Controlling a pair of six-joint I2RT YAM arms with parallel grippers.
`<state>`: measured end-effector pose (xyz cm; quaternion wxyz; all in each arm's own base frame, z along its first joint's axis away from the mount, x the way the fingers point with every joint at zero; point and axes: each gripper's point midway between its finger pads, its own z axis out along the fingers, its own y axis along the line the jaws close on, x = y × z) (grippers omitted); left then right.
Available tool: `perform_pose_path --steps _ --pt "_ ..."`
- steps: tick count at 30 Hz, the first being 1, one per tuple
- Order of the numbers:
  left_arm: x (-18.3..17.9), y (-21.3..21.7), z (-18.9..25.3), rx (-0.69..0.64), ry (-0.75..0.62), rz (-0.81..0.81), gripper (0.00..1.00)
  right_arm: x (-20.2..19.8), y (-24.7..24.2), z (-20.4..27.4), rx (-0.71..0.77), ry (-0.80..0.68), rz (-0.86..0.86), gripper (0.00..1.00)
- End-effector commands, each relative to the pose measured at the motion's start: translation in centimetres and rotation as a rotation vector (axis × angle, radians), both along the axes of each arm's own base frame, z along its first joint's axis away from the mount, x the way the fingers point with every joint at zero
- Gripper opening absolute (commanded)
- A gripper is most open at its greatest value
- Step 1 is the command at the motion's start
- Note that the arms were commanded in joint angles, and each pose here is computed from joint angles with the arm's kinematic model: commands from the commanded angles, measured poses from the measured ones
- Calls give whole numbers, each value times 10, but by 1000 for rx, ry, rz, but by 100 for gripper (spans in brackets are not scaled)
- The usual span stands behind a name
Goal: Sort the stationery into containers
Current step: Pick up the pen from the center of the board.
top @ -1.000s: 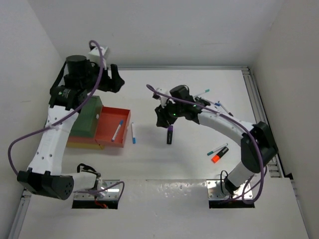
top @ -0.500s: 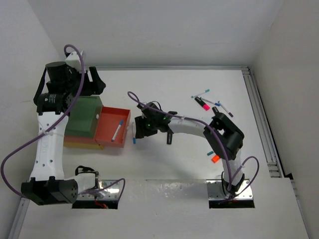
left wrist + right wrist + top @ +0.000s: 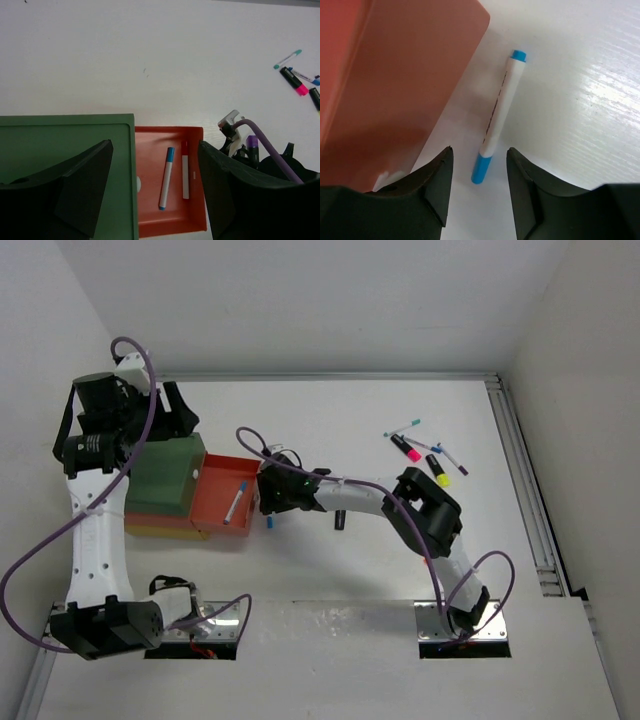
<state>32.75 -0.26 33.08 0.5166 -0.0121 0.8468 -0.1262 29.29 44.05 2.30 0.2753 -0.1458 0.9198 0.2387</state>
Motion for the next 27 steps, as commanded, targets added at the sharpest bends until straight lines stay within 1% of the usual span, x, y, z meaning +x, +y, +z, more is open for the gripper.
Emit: perform_pose_path --steps 1,6,11,14,15,19,22,24,26,27 --pt "-5 3 8 6 -32 -10 75 17 1 3 -32 -53 -80 46" --pt "-7 10 6 1 -18 -1 75 22 -2 -11 -67 -74 -90 44" --pt "-9 17 5 7 -12 10 75 24 -9 -27 -98 -60 -92 43" --pt "-10 18 6 1 -13 13 75 25 -16 -31 -115 -54 -93 39" --pt "-10 18 5 1 -10 12 75 26 -21 -33 -125 -52 -95 36" --pt "-10 20 4 -3 -4 14 75 30 -41 -32 -161 -68 -87 31" --pt "-8 20 2 -15 3 14 75 33 -58 -36 -203 -71 -66 23" --pt "-7 20 3 -16 0 11 75 31 -67 -36 -233 -50 -52 21" --pt "-8 21 6 -4 -3 8 75 26 -76 -34 -294 -49 19 20" --pt "-8 21 5 -4 0 9 75 24 -80 -34 -307 -38 20 20"
